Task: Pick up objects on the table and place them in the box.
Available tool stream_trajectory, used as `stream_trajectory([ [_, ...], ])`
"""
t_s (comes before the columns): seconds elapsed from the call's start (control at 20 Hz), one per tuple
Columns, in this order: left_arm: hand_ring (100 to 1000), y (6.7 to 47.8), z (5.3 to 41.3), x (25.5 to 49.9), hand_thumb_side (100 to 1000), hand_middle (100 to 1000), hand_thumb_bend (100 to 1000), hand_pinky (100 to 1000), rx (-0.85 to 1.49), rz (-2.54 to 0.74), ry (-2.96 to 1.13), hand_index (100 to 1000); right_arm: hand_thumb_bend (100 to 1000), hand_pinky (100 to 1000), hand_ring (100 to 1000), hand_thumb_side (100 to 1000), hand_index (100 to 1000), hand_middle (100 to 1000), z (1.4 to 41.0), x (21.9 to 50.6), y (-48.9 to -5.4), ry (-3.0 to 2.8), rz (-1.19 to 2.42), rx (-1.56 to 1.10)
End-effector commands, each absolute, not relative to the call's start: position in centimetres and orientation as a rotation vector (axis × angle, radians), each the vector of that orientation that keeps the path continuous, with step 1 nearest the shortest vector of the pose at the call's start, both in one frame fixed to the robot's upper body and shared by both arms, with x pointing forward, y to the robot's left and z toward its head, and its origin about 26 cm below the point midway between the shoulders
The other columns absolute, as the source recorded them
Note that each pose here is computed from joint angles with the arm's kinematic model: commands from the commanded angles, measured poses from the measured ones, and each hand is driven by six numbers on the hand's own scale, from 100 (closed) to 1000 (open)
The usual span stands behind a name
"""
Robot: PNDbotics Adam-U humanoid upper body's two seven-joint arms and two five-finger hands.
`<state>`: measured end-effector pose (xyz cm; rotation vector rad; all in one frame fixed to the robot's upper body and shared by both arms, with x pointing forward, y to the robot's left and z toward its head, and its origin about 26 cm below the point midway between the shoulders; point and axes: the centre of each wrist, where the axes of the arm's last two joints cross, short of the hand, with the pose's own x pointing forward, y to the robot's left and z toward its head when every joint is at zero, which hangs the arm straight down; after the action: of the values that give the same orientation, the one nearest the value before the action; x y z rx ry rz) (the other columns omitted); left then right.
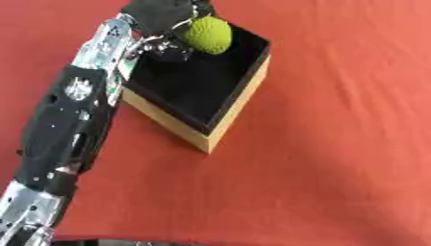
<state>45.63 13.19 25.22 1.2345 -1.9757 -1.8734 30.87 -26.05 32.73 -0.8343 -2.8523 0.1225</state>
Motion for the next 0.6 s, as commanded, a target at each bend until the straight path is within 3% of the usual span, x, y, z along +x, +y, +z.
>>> stream_trajectory([
  [0.05, 541, 13.5, 25.6, 45.7, 100, 575, 119, 628, 1.237, -1.896, -1.951, 729, 100, 754, 661, 515, 823, 653, 33.5, 30.3, -26.3, -2.880, 0.138, -0.871],
  [0.35, 574, 13.5, 24.2, 45.9, 100, 616, 151, 654, 1.184, -1.953, -1.872, 775, 100, 754, 661, 508, 823, 653, 33.4, 30.4, -26.4, -2.877, 0.137, -0.873],
  [0.6, 640, 13.6, 24.0, 45.8, 100, 712, 222, 701, 1.160, -1.988, -1.836, 863, 100, 754, 660, 510, 823, 653, 33.4, 30.4, -26.4, -2.876, 0.132, -0.875],
])
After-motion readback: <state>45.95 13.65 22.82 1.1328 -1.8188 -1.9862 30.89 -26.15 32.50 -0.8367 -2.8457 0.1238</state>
